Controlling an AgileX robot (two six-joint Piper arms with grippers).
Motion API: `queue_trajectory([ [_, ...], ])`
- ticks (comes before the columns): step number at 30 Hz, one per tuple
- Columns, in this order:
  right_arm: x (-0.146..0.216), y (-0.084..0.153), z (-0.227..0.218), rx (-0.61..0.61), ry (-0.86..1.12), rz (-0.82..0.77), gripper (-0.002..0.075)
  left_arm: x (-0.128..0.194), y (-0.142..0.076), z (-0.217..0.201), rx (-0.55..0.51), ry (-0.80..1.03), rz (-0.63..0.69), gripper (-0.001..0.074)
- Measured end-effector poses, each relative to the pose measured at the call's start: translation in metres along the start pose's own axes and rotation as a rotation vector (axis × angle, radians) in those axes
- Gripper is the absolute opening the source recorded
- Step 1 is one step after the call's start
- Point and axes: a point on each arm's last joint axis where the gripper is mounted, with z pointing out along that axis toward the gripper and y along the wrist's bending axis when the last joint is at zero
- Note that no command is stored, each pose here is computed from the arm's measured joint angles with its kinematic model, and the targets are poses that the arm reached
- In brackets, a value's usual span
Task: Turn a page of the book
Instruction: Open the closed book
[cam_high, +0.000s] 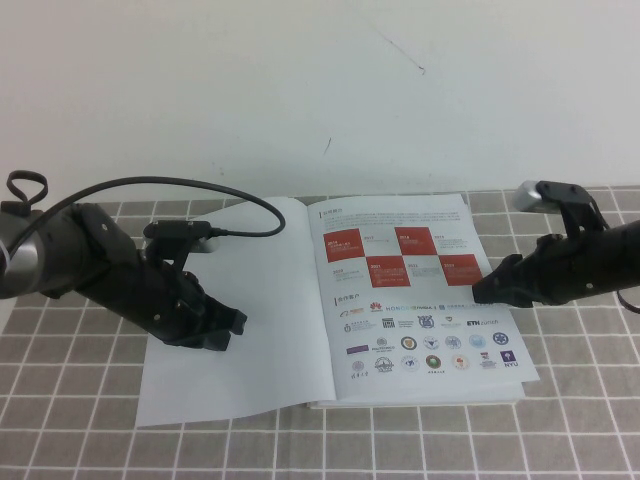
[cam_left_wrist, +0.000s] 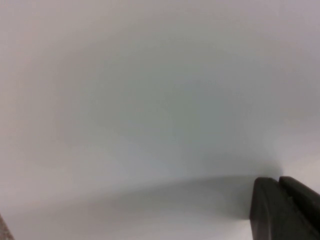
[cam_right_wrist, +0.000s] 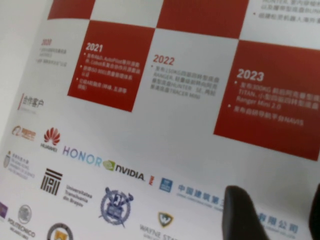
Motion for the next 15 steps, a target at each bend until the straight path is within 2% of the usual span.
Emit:
queue_trajectory([
  [15, -0.0034, -0.0037, 0.0019, 0.077, -0.034, -0.007, 0.0297, -0.0001, -0.0002, 0.0, 0.002, -0.001, 0.012, -0.0004],
])
